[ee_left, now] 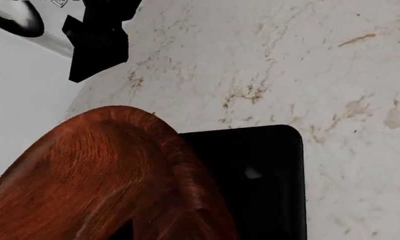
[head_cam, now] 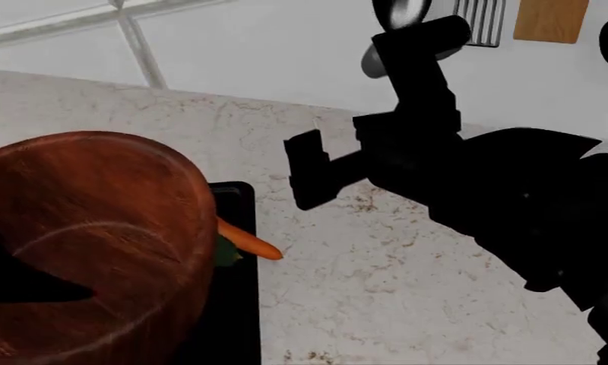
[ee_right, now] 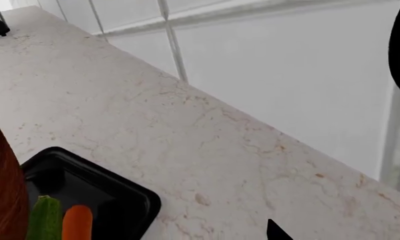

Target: Place the two vegetables and bowl onto the tray for setting up a vegetable dip station.

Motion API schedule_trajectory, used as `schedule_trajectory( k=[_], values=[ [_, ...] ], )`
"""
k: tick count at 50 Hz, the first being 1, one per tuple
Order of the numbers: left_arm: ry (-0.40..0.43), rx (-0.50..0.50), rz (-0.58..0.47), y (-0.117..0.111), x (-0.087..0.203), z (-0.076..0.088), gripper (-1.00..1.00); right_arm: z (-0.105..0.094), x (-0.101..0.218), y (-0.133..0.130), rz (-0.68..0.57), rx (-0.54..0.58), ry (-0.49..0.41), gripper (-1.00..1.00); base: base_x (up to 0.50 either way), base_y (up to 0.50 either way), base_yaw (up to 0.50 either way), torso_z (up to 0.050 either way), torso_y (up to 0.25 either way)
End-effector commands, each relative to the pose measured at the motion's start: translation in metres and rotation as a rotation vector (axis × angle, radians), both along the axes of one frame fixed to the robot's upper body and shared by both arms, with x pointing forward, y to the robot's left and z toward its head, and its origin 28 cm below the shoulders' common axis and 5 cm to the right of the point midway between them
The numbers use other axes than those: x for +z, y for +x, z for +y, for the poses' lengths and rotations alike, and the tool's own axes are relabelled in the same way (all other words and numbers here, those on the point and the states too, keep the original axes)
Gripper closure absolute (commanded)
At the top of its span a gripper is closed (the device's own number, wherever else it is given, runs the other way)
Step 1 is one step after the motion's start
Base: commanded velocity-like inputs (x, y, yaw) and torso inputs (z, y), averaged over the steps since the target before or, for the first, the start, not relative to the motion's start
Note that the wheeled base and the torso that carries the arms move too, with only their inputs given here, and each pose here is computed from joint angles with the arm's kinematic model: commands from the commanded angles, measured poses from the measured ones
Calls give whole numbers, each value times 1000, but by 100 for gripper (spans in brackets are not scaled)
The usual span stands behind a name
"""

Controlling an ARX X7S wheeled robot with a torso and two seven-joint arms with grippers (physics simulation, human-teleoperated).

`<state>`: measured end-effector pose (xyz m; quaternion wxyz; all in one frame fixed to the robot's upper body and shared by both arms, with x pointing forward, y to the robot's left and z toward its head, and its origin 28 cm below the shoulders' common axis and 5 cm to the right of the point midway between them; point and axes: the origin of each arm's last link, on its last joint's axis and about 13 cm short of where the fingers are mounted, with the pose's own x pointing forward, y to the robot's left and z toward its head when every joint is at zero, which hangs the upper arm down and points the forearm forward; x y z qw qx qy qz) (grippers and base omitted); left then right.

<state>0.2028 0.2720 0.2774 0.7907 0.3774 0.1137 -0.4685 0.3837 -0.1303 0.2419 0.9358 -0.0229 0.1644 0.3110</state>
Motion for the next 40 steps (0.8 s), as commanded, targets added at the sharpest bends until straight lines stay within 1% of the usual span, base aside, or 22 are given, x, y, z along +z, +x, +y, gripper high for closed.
schedule_trajectory(
  k=[1, 12, 18, 19, 23, 26, 30, 33, 40],
  values=[
    [84, 84, 21, 8, -27, -1, -100, 2, 4, 2, -20, 10, 17, -100, 0, -2, -4, 0, 0],
    [63, 108, -29, -1, -12, 3, -100, 3, 6, 1, -25, 12, 21, -100, 5, 0, -3, -3, 0],
    [70, 85, -35, -9, -7, 4, -100, 2, 7, -1, -25, 11, 18, -100, 0, 0, -1, 0, 0],
    [76, 69, -35, -14, -3, 5, -100, 1, 9, -2, -27, 8, 20, -100, 0, 0, 0, 0, 0],
    [88, 65, -77, -24, 14, 7, -100, 2, 10, -1, -33, 9, 24, -100, 0, 0, 0, 0, 0],
    [98, 55, -86, -33, 24, 8, -100, 2, 11, -1, -34, 12, 23, -100, 0, 0, 0, 0, 0],
    [104, 65, -139, -43, 41, 10, -100, 2, 12, -2, -37, 13, 22, -100, 0, 0, 0, 0, 0],
    [72, 85, -218, -48, 57, 11, -100, 2, 14, -2, -42, 15, 23, -100, 0, 0, 0, 0, 0],
    [37, 109, -293, -58, 73, 15, -100, 1, 17, -4, -54, 14, 30, -100, 0, 0, 0, 0, 0]
  ],
)
